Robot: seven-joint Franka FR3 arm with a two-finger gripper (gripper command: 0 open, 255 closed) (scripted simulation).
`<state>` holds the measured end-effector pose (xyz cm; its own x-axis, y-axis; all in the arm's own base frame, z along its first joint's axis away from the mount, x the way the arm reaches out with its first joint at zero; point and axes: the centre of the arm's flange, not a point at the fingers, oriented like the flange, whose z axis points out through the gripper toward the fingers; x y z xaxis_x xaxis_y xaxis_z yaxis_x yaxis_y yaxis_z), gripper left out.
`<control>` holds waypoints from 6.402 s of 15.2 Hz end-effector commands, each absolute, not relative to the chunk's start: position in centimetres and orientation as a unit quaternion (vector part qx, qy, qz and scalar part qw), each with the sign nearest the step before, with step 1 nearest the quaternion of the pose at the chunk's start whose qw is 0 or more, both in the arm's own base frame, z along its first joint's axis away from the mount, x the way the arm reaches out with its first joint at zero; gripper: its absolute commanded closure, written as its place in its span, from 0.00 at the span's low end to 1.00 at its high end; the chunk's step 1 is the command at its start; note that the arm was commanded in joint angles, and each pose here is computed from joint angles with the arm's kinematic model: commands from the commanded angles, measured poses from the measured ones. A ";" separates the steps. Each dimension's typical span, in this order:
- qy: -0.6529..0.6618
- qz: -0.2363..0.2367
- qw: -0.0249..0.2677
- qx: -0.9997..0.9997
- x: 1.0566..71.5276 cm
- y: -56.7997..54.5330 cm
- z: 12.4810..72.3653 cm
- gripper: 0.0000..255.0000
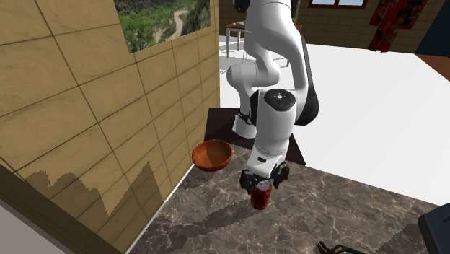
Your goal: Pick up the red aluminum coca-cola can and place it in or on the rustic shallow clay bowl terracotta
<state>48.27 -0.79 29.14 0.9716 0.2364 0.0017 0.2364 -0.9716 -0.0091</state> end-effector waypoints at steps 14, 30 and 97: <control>-0.119 -0.001 0.005 -0.993 48.2 -0.7 29.0 1.00; -0.119 -0.001 0.005 -0.993 48.3 -0.7 36.4 1.00; -0.119 -0.001 0.005 -0.993 30.5 -18.4 37.0 0.00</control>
<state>30.46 -18.44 36.99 0.9716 0.2365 0.0022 0.2365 -0.9716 -0.0089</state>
